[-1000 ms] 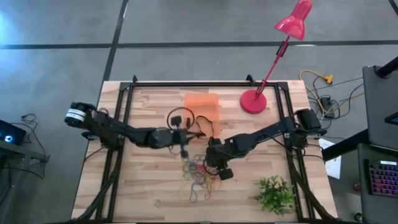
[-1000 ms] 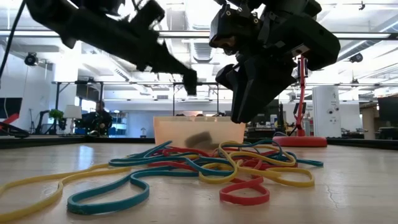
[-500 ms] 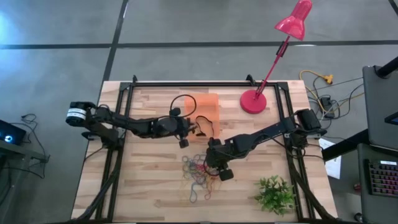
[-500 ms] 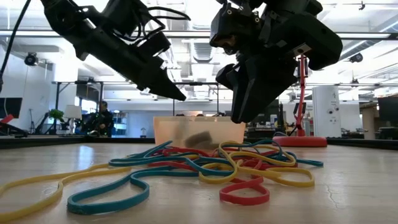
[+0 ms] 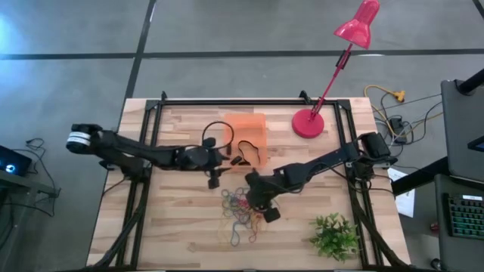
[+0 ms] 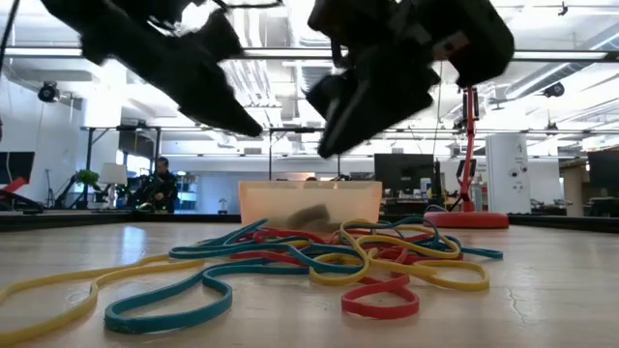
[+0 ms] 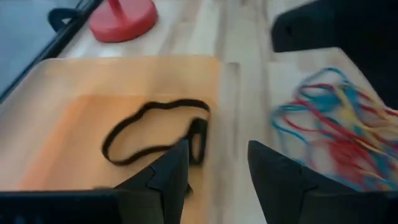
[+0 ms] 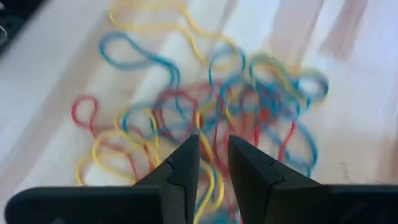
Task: Pick and place rubber bands into bin
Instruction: Put the blue rubber band into the orange bin
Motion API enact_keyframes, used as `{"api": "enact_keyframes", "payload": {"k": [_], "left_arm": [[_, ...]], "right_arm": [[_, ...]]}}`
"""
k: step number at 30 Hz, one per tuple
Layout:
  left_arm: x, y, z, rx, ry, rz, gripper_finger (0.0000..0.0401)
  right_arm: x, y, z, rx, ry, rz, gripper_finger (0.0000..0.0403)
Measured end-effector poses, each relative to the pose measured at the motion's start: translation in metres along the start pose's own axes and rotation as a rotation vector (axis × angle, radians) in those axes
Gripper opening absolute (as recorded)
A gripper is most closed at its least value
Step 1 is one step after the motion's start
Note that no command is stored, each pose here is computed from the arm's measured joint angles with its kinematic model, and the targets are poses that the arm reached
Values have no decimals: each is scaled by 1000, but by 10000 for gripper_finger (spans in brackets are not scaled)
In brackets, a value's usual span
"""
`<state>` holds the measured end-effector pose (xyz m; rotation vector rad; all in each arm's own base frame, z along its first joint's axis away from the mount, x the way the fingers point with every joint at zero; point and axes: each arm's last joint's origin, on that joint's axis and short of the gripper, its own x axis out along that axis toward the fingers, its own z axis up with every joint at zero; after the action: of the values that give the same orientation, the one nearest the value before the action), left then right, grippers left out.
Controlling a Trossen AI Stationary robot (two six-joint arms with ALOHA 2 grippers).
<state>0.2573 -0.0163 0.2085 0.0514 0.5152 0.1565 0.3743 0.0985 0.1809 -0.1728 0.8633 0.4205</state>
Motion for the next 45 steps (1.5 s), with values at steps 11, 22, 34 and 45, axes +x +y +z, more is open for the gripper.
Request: {"api": "enact_keyframes", "payload": {"k": [11,22,34,45], "left_arm": [[-63,-40,-27,-32,-212,-144,151],[-88,-27,-37,-97,-349,-149,151],[-84,-29,-41,-72,-321,-144,151],[-86,-28,-40,-80,-335,-146,151]], "right_arm": [[10,-5,-4,-188,-78,-113,83],[49,-13,-16,-290,-18,-240,72],[55,-17,-15,-360,30,-339,68],[72,-19,-26,-459,109,-373,68]]}}
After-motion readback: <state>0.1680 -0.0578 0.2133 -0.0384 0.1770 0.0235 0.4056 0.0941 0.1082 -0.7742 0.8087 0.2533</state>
